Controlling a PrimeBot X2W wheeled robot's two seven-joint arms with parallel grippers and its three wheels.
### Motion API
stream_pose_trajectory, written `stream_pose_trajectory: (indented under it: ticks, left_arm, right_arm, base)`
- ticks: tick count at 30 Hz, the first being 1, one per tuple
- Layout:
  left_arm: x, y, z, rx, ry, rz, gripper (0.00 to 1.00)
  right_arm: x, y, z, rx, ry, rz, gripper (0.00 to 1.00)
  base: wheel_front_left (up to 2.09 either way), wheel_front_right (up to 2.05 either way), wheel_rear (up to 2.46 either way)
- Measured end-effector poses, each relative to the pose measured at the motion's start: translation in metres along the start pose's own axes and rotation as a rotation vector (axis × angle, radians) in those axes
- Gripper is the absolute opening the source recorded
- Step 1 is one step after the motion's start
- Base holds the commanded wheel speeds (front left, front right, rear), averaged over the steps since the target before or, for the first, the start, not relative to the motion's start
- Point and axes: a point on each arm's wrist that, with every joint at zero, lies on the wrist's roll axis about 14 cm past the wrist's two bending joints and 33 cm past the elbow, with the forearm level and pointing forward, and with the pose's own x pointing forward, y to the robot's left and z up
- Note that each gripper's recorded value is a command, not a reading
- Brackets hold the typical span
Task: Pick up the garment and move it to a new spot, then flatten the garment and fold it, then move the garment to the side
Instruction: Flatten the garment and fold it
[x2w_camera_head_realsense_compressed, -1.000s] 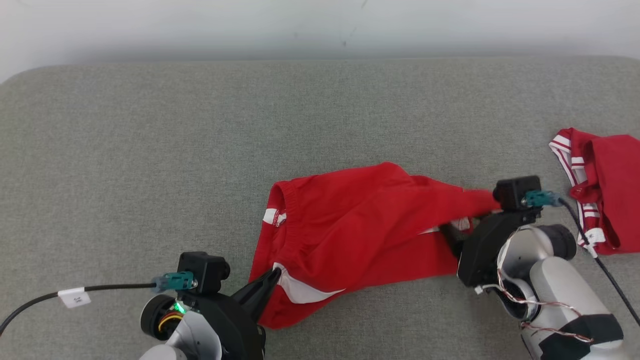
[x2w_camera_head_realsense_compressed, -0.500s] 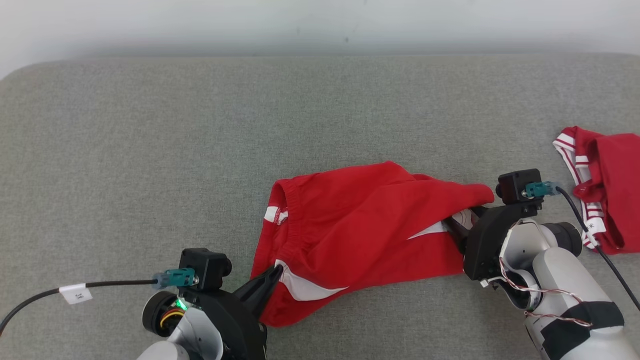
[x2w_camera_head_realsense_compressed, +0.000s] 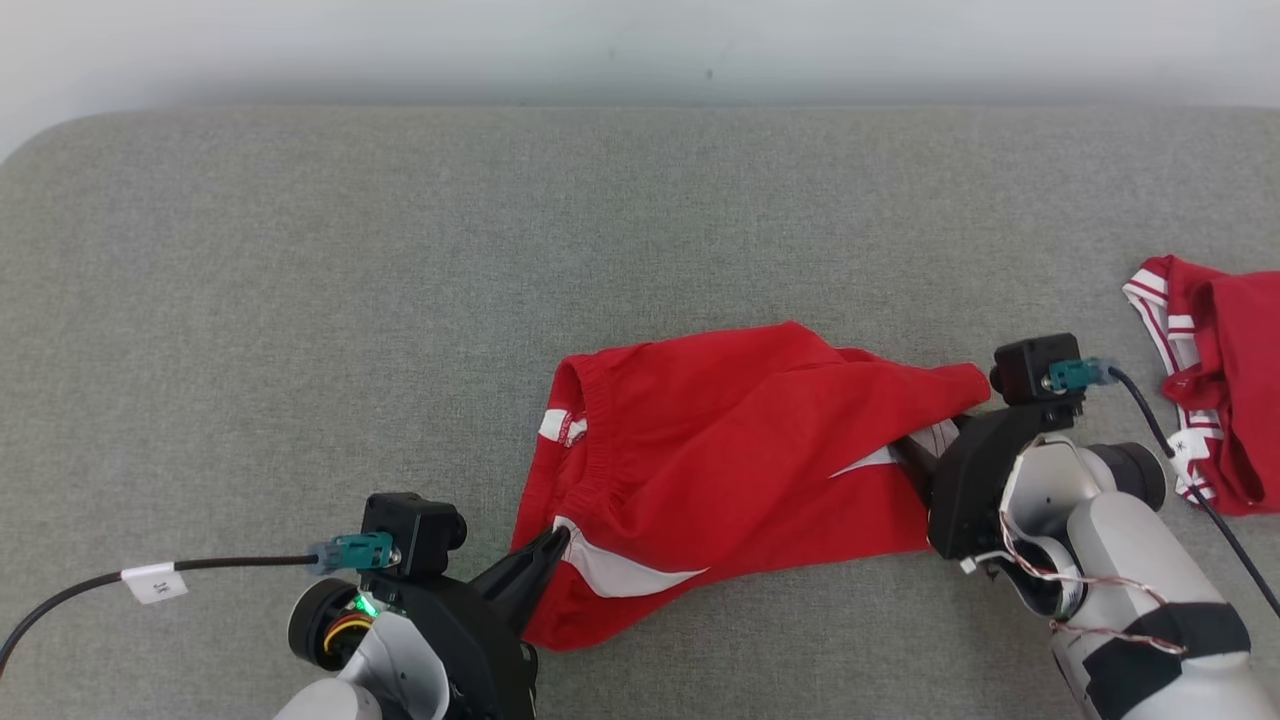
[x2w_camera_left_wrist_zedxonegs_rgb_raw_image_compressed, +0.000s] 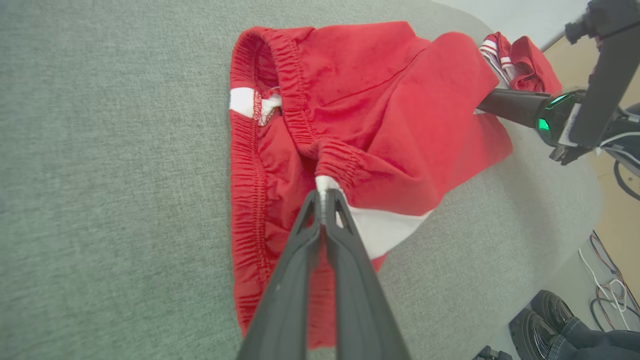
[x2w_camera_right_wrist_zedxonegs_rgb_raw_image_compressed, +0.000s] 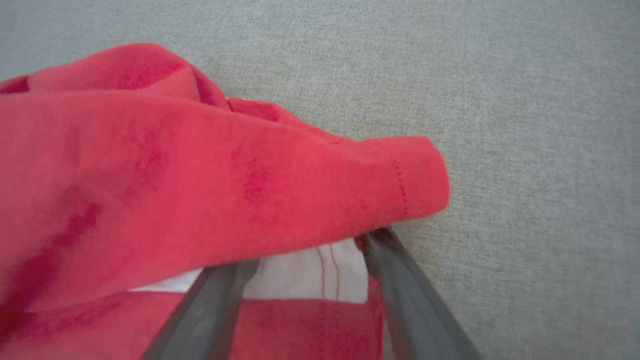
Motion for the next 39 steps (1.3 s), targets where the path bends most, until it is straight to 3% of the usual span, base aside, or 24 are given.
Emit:
stream_pose_trajectory:
  ticks: [3, 9, 11, 13, 17, 24, 28, 33, 39]
  left_arm:
    - [-0.001, -0.003, 0.001, 0.001, -0.009, -0.005, 0.00]
    - [-0.004, -0.008, -0.004, -0.020, -0.012, -0.016, 0.00]
    - [-0.004, -0.010, -0.005, -0.024, -0.009, -0.020, 0.00]
    - [-0.004, -0.011, -0.004, -0.028, -0.015, -0.023, 0.00]
    - [-0.004, -0.011, -0.004, -0.030, -0.017, -0.022, 0.00]
    - [-0.007, -0.011, 0.007, -0.048, -0.074, -0.018, 0.00]
    - [-0.011, -0.018, 0.041, -0.145, -0.225, -0.060, 0.00]
    - [-0.026, -0.019, 0.089, -0.271, -0.425, -0.109, 0.00]
    - [-0.042, -0.023, 0.136, -0.286, -0.575, -0.164, 0.00]
  right_arm:
    - [-0.006, 0.000, -0.003, 0.004, -0.004, -0.006, 1.00]
    - [-0.018, 0.001, -0.019, 0.019, 0.041, -0.017, 1.00]
    - [-0.020, 0.003, -0.019, 0.031, 0.036, -0.016, 0.82]
    - [-0.022, 0.006, -0.016, 0.034, 0.021, -0.013, 0.39]
    - [-0.022, 0.005, -0.013, 0.031, 0.007, -0.019, 0.00]
    - [-0.026, 0.001, 0.002, 0.025, -0.052, -0.034, 0.00]
    - [-0.034, -0.001, 0.019, 0.066, -0.125, -0.026, 0.00]
    - [-0.058, 0.001, 0.062, 0.152, -0.287, 0.023, 0.00]
    - [-0.099, -0.016, 0.110, 0.143, -0.479, -0.004, 0.00]
  base:
    - [0.00, 0.00, 0.00]
    - [0.00, 0.00, 0.00]
    - [0.00, 0.00, 0.00]
    - [0.00, 0.00, 0.00]
    - [0.00, 0.00, 0.00]
    - [0.00, 0.00, 0.00]
    - [0.00, 0.00, 0.00]
    - [0.00, 0.00, 0.00]
    - [0.00, 0.00, 0.00]
